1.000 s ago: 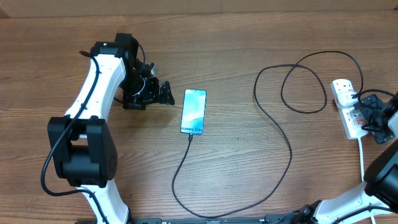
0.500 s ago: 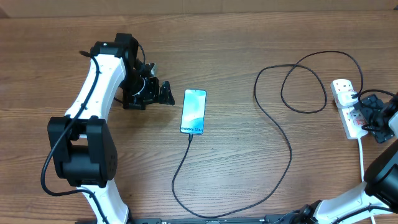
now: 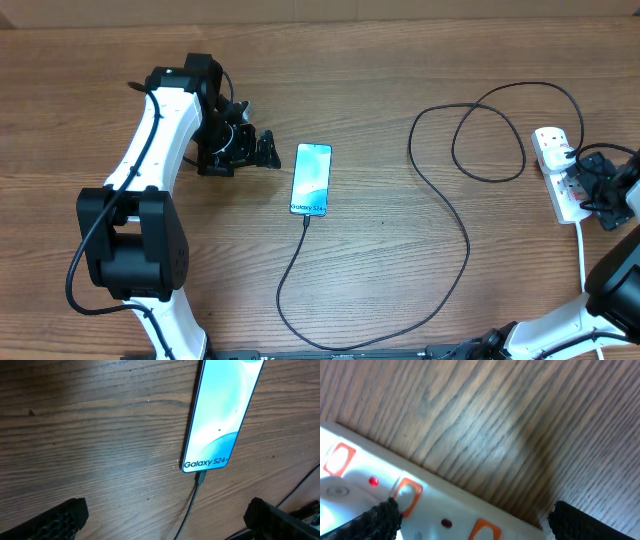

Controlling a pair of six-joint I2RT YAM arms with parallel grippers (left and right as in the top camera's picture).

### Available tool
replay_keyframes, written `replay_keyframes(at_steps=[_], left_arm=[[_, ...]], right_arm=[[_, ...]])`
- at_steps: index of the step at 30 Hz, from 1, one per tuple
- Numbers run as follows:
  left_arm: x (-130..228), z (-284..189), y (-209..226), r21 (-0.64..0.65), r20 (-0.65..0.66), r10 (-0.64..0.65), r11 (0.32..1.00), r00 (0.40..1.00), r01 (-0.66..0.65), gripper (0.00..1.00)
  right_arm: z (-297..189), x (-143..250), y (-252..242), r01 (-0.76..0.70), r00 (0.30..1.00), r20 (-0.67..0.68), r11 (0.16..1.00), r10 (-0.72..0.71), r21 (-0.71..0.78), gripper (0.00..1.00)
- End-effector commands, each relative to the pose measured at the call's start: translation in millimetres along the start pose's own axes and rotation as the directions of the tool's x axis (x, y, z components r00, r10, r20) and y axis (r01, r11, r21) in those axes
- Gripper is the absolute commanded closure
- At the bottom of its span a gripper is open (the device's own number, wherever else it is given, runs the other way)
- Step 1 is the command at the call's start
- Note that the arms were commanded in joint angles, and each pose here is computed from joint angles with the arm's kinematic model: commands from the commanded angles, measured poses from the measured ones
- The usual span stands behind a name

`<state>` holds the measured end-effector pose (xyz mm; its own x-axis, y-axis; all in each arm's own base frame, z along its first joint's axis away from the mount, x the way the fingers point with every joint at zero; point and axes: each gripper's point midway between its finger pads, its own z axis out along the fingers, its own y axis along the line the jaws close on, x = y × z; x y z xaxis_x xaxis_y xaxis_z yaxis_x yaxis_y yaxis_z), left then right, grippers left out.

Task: Plug charger to phone and switch on socket
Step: 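Press the orange rocker switch down with the right gripper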

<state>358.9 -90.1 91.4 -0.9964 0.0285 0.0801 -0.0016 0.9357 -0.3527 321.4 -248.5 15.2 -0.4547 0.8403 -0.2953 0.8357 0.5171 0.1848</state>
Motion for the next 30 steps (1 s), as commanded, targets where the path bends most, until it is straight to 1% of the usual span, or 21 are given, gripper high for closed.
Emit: replay_keyframes(at_steps=[1,13,16,20,23,27,30], left_arm=[[-1,-4,-4,-0.003,0.014,-0.002,1.000,1.000,0.002,0.01],[-1,-4,-4,-0.003,0.014,-0.002,1.000,1.000,0.002,0.00],[-1,-4,-4,-0.003,0.014,-0.002,1.000,1.000,0.002,0.00],[-1,-4,-4,-0.003,0.014,-0.002,1.000,1.000,0.002,0.00],[-1,-4,-4,-0.003,0.014,-0.002,1.000,1.000,0.002,0.00],[-1,-4,-4,-0.003,0.014,-0.002,1.000,1.000,0.002,0.00],[-1,-4,-4,-0.003,0.014,-0.002,1.000,1.000,0.002,0.01]], right_arm=[[15,32,-3,0.050,0.993,-0.104,0.999,-0.049,0.006,0.04],[11,25,-13,0.054,0.995,-0.088,0.996,-0.047,0.069,0.00],[-8,5,-14,0.058,0.996,-0.069,0.991,-0.049,0.122,0.00],[-36,-14,-4,0.057,0.997,-0.066,0.991,-0.050,0.120,0.00],[-55,-16,4,0.055,0.993,-0.106,0.993,-0.045,0.101,0.00],[-58,-5,21,0.044,0.986,-0.159,0.999,-0.043,0.003,0.00],[-58,0,30,0.075,0.981,-0.176,0.996,-0.081,-0.044,0.00]])
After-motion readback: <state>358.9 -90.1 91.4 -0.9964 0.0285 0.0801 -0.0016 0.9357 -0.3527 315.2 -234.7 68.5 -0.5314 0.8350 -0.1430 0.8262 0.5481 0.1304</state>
